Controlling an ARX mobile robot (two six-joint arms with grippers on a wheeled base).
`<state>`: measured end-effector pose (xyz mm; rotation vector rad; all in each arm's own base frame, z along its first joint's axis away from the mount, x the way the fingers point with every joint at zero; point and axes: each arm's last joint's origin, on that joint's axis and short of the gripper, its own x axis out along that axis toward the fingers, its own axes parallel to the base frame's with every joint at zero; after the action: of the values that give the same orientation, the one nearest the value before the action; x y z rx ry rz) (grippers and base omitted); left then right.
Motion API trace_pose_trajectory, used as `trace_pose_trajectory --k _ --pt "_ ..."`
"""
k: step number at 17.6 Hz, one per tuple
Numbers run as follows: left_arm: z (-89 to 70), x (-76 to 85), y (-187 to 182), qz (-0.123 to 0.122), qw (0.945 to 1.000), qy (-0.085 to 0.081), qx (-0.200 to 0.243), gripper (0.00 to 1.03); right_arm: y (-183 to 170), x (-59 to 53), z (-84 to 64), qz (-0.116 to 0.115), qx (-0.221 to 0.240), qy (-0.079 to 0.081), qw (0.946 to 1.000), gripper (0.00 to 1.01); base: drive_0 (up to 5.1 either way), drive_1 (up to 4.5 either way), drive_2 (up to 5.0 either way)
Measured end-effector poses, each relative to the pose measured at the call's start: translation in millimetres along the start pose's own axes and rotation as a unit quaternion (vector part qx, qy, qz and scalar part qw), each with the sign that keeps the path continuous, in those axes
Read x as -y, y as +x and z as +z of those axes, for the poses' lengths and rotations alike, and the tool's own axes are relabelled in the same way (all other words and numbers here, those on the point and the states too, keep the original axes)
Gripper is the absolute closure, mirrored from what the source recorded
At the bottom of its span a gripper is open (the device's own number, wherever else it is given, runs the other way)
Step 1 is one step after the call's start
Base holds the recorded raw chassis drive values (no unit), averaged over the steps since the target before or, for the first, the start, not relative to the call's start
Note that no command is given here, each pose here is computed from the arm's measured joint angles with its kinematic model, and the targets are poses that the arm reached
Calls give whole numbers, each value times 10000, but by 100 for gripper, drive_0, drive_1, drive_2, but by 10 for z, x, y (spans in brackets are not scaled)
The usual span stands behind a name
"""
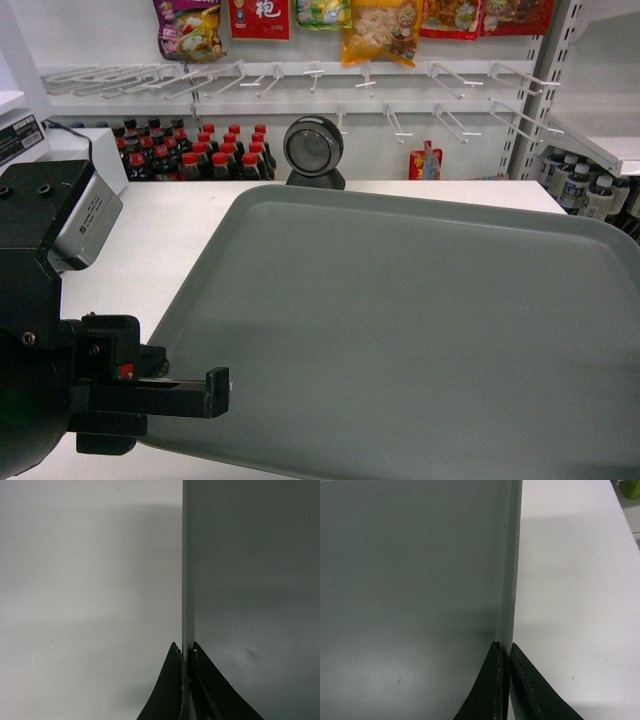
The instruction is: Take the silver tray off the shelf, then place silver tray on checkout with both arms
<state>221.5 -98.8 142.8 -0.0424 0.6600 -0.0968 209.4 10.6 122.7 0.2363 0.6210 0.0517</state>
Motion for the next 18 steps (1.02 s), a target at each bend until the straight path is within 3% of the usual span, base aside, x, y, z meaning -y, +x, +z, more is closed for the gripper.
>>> trace_pose_trajectory --k 1,2,3,5,7,8,9,10,15,16,18 --pt "-6 -1 0 59 10000 -18 -50 100 0 -2 3 32 10 -24 10000 98 0 0 0" --pt "9 17 44 625 9974 -193 -296 100 56 -16 33 411 40 -340 9986 98 0 0 0" --pt "11 -8 143 793 9943 -630 -345 100 204 -34 117 641 -1 -637 9959 98 0 0 0" --pt "6 -150 320 802 9898 -1100 -414 100 508 -76 249 939 -36 -860 9919 98 0 0 0" --pt "-26 -289 490 773 9874 -1316 -418 100 803 -129 304 1126 26 -1034 9882 98 0 0 0" --pt "-77 -383 621 671 9870 -1366 -514 100 1002 -148 284 1191 -49 -1139 9863 98 0 0 0" --pt "-152 -462 728 549 9861 -1424 -663 100 1225 -124 225 1185 -355 -1116 9860 98 0 0 0" --pt "-280 -506 863 550 9851 -1351 -906 100 1533 -75 75 1168 -877 -1018 9840 98 0 0 0" --pt "-320 -481 1039 707 9847 -1285 -942 100 1721 -95 72 1058 -761 -1147 9848 98 0 0 0" --pt "-318 -477 1052 727 9844 -1295 -944 100 1732 -106 74 1018 -679 -1291 9841 92 0 0 0" --pt "-302 -481 1061 918 9839 -1290 -832 83 1732 -103 77 922 -567 -1472 9832 73 0 0 0"
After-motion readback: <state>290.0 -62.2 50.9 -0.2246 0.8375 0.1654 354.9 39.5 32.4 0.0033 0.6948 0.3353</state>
